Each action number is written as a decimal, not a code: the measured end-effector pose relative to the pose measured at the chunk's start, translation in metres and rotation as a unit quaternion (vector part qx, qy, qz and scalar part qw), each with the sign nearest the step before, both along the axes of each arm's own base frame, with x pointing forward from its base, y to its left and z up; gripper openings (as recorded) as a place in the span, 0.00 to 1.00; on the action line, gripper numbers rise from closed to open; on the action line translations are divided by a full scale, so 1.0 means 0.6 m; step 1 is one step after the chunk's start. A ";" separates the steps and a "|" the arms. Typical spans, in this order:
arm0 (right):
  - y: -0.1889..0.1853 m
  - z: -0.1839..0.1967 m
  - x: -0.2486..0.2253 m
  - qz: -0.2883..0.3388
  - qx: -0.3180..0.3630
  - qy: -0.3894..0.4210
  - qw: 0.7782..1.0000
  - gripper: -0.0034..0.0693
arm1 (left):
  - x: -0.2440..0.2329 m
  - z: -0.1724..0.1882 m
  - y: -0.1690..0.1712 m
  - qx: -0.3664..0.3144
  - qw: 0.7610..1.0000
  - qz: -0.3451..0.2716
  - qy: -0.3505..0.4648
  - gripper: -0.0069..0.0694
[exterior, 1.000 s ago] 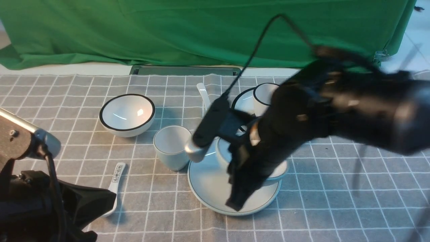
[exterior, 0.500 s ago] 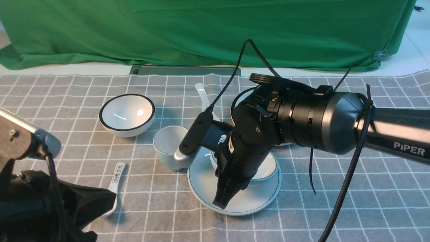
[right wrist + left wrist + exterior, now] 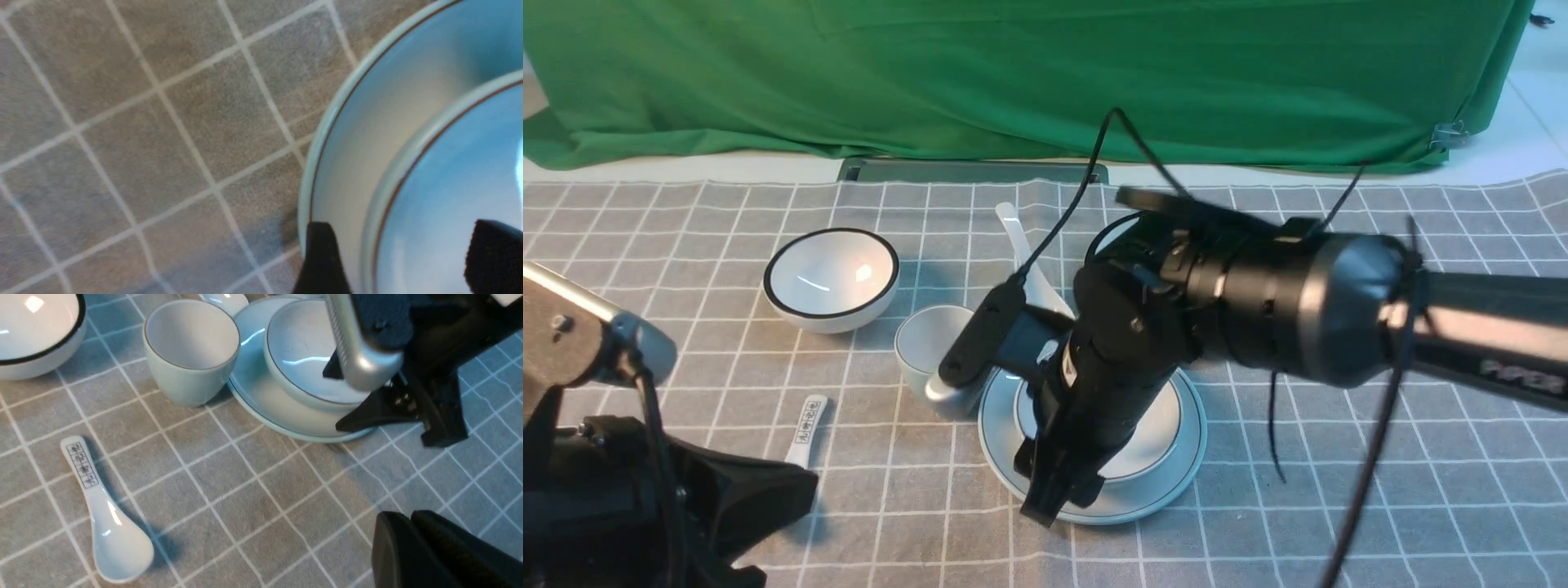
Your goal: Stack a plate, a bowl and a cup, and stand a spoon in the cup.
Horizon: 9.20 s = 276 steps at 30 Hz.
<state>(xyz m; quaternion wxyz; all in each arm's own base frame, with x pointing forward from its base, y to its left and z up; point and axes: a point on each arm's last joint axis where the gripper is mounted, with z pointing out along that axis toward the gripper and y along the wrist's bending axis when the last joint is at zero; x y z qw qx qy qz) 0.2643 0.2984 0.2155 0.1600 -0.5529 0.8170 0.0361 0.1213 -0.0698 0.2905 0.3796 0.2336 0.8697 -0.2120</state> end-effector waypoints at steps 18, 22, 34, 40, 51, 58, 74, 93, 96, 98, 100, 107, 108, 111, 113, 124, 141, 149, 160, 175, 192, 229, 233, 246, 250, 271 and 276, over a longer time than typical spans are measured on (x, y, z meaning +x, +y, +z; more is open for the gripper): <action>-0.227 0.209 -0.199 -0.056 0.081 -0.040 0.994 0.20 | 0.234 0.010 -0.113 0.173 0.970 -0.104 0.136 0.11; -0.262 0.199 -0.230 -0.064 0.098 -0.048 0.992 0.21 | 0.303 -0.017 -0.156 0.244 0.948 -0.128 0.159 0.16; -0.294 0.179 -0.259 -0.087 0.102 -0.038 0.990 0.24 | 0.407 -0.096 -0.188 0.342 0.905 -0.196 0.160 0.65; -0.295 0.174 -0.260 -0.098 0.100 -0.031 0.990 0.24 | 0.418 -0.139 -0.192 0.354 0.893 -0.215 0.178 0.58; -0.298 0.173 -0.258 -0.101 0.092 -0.040 0.990 0.26 | 0.410 -0.125 -0.190 0.352 0.891 -0.200 0.204 0.13; -0.313 0.180 -0.265 -0.111 0.087 -0.050 0.989 0.26 | 0.353 0.021 -0.258 0.278 0.931 -0.209 0.108 0.13; -0.319 0.182 -0.269 -0.111 0.088 -0.052 0.988 0.27 | 0.341 -0.100 -0.364 0.347 0.886 -0.280 0.126 0.13; -0.319 0.167 -0.270 -0.111 0.080 -0.048 0.989 0.29 | 0.347 -0.123 -0.374 0.337 0.888 -0.281 0.137 0.20; -0.319 0.167 -0.270 -0.111 0.081 -0.048 0.989 0.29 | 0.347 -0.124 -0.374 0.338 0.888 -0.280 0.138 0.29; -0.319 0.167 -0.270 -0.110 0.081 -0.049 0.989 0.29 | 0.347 -0.123 -0.373 0.337 0.889 -0.275 0.140 0.37; -0.319 0.167 -0.269 -0.110 0.082 -0.049 0.989 0.29 | 0.346 -0.116 -0.372 0.332 0.895 -0.263 0.141 0.45; -0.314 0.171 -0.265 -0.109 0.104 -0.064 0.987 0.31 | 0.332 -0.024 -0.363 0.294 0.920 -0.239 0.102 0.63; -0.313 0.171 -0.264 -0.109 0.108 -0.066 0.986 0.31 | 0.329 -0.001 -0.361 0.285 0.925 -0.236 0.087 0.64; -0.311 0.173 -0.263 -0.108 0.114 -0.071 0.985 0.31 | 0.325 0.040 -0.353 0.265 0.938 -0.211 0.077 0.60; -0.311 0.173 -0.263 -0.108 0.113 -0.072 0.985 0.32 | 0.332 0.056 -0.343 0.237 0.951 -0.180 0.090 0.47; -0.324 0.170 -0.258 -0.142 0.079 -0.084 0.983 0.33 | 0.500 -0.029 -0.223 0.149 0.977 -0.015 0.148 0.21; -0.325 0.170 -0.258 -0.142 0.077 -0.084 0.983 0.34 | 0.615 -0.138 -0.190 0.061 0.976 0.131 0.163 0.82; -0.325 0.170 -0.258 -0.142 0.077 -0.084 0.983 0.35 | 0.622 -0.163 -0.192 0.060 0.975 0.136 0.167 0.80; -0.325 0.170 -0.258 -0.142 0.076 -0.083 0.983 0.37 | 0.635 -0.186 -0.194 0.050 0.977 0.144 0.151 0.56; -0.333 0.165 -0.263 -0.158 0.051 -0.063 0.984 0.37 | 0.622 -0.136 -0.194 0.068 0.985 0.100 0.121 0.12; -0.365 0.193 -0.289 -0.175 0.107 -0.098 0.974 0.36 | 0.318 0.056 -0.310 0.010 0.989 -0.086 -0.118 0.12; -0.377 0.209 -0.301 -0.211 0.172 -0.107 0.956 0.36 | 0.311 -0.076 -0.260 -0.220 0.932 -0.035 -0.286 0.12; -0.377 0.209 -0.301 -0.212 0.172 -0.107 0.956 0.36 | 0.315 -0.104 -0.268 -0.211 0.936 -0.053 -0.277 0.12; -0.377 0.209 -0.302 -0.213 0.171 -0.106 0.956 0.36 | 0.308 -0.119 -0.278 -0.202 0.932 -0.103 -0.284 0.28; -0.377 0.209 -0.302 -0.213 0.171 -0.105 0.956 0.36 | 0.309 -0.123 -0.278 -0.191 0.936 -0.102 -0.277 0.40; -0.374 0.227 -0.299 -0.207 0.198 -0.125 0.950 0.37 | 0.221 0.072 -0.170 -0.061 0.963 0.005 -0.262 0.15; -0.375 0.228 -0.299 -0.206 0.197 -0.126 0.950 0.31 | 0.110 0.117 -0.081 -0.057 0.960 0.053 -0.270 0.10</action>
